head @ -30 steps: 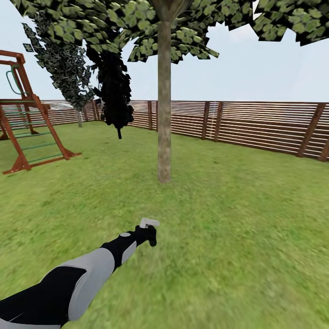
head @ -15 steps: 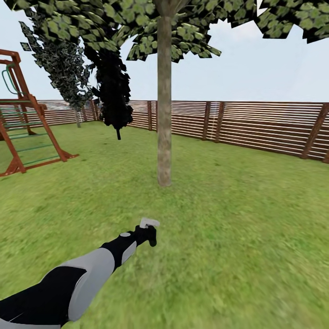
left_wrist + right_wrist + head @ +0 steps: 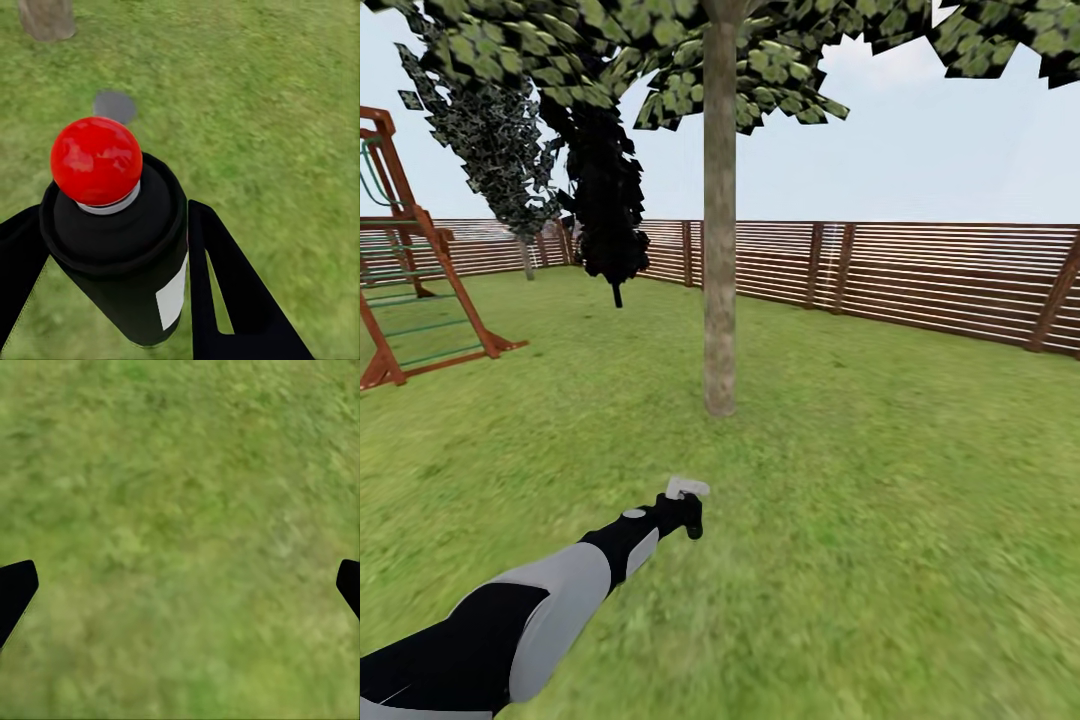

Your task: In the garden, pick up the pesticide atomizer on the floor and spray pesticide onto both trees until each tree trunk is fully covered.

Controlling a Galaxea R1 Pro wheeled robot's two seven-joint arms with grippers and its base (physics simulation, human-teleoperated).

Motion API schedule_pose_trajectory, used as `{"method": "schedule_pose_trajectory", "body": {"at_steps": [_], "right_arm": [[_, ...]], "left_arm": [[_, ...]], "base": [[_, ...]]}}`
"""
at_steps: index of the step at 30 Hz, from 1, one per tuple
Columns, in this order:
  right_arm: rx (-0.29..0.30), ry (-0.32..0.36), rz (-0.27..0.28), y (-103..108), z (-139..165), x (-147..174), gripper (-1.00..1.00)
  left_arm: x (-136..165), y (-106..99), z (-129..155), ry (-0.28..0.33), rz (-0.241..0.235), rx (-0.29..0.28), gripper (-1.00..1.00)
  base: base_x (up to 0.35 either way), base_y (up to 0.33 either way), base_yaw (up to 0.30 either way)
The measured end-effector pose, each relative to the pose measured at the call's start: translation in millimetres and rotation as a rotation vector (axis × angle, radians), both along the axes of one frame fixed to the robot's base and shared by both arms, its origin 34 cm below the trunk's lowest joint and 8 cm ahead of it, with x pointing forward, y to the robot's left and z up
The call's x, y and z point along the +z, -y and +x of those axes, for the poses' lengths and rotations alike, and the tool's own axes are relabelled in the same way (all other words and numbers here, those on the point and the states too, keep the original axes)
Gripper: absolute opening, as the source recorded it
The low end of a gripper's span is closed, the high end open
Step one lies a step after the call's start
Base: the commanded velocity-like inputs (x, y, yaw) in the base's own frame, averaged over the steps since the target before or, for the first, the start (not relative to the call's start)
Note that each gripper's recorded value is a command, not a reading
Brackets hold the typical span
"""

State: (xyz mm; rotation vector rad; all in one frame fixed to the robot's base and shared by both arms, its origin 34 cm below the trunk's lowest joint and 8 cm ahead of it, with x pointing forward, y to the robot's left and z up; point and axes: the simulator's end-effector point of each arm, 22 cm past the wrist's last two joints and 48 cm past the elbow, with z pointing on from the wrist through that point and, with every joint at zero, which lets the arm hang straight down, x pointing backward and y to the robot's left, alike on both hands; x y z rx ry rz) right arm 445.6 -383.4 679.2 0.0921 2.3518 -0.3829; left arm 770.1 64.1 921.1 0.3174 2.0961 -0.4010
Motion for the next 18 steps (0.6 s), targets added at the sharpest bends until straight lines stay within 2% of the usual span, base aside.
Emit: {"method": "schedule_pose_trajectory", "body": {"at_steps": [18], "right_arm": [[0.001, -0.001, 0.004, -3.3, -0.1, -0.7, 1.00]], "left_arm": [[0.2, 0.0, 0.2, 0.001, -0.001, 0.001, -1.00]], "base": [[0.350, 0.000, 0.000]]}}
